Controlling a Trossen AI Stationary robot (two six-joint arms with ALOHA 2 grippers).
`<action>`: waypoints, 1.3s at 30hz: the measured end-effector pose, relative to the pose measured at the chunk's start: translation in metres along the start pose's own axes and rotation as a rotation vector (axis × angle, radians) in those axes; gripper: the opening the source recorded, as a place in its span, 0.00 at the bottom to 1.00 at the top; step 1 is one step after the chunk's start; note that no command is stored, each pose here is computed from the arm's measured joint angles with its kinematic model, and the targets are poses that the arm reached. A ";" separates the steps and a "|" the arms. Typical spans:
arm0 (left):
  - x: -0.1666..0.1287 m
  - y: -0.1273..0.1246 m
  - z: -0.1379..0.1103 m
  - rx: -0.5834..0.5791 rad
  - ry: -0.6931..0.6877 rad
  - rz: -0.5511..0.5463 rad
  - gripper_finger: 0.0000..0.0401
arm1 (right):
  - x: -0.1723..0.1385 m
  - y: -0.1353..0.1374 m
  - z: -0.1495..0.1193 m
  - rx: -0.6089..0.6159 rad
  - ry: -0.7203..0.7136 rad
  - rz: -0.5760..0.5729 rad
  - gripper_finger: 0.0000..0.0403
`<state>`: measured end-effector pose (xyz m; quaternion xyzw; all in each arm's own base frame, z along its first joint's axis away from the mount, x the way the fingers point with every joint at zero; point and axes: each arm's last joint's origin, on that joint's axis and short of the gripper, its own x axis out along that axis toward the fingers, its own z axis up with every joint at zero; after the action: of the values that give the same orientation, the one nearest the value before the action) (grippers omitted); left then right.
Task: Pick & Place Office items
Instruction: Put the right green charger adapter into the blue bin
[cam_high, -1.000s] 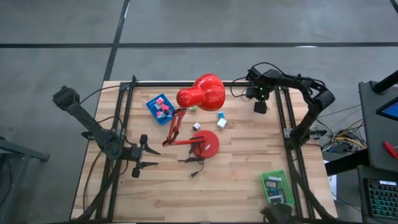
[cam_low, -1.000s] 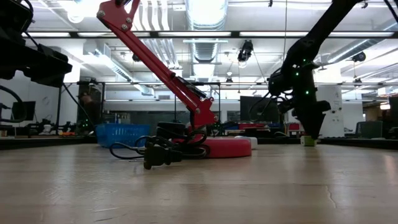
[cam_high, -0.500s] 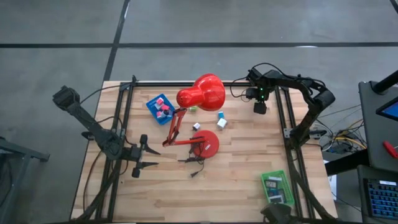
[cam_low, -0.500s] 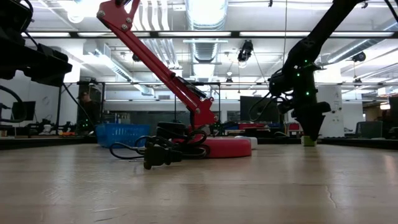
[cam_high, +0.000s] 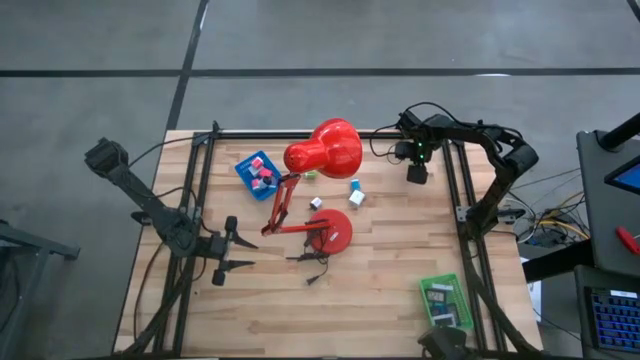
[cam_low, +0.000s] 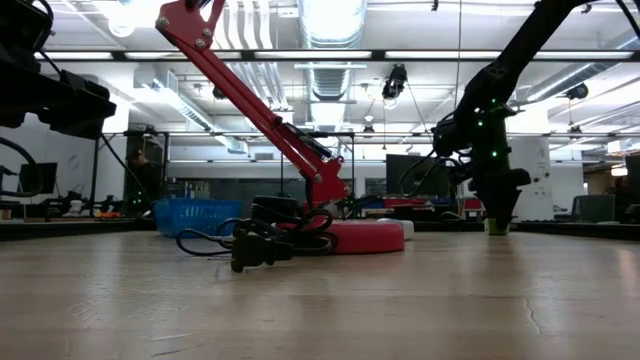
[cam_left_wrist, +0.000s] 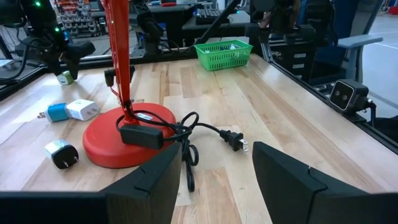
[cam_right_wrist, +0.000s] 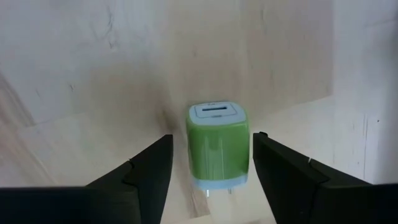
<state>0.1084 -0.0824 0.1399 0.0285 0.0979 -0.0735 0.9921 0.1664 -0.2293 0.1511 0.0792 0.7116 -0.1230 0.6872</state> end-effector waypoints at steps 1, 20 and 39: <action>0.000 0.000 0.000 0.000 0.000 0.000 0.50 | 0.000 0.000 0.000 0.000 -0.001 -0.001 0.51; 0.000 0.000 0.005 0.015 -0.046 0.019 0.50 | -0.006 0.013 0.007 -0.038 -0.009 -0.015 0.29; -0.001 0.012 0.008 0.015 -0.079 0.353 0.50 | -0.113 0.048 0.019 -0.023 -0.773 0.010 0.29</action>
<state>0.1110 -0.0710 0.1488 0.0496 0.0519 0.0999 0.9924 0.2028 -0.1824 0.2600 0.0226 0.4009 -0.1323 0.9063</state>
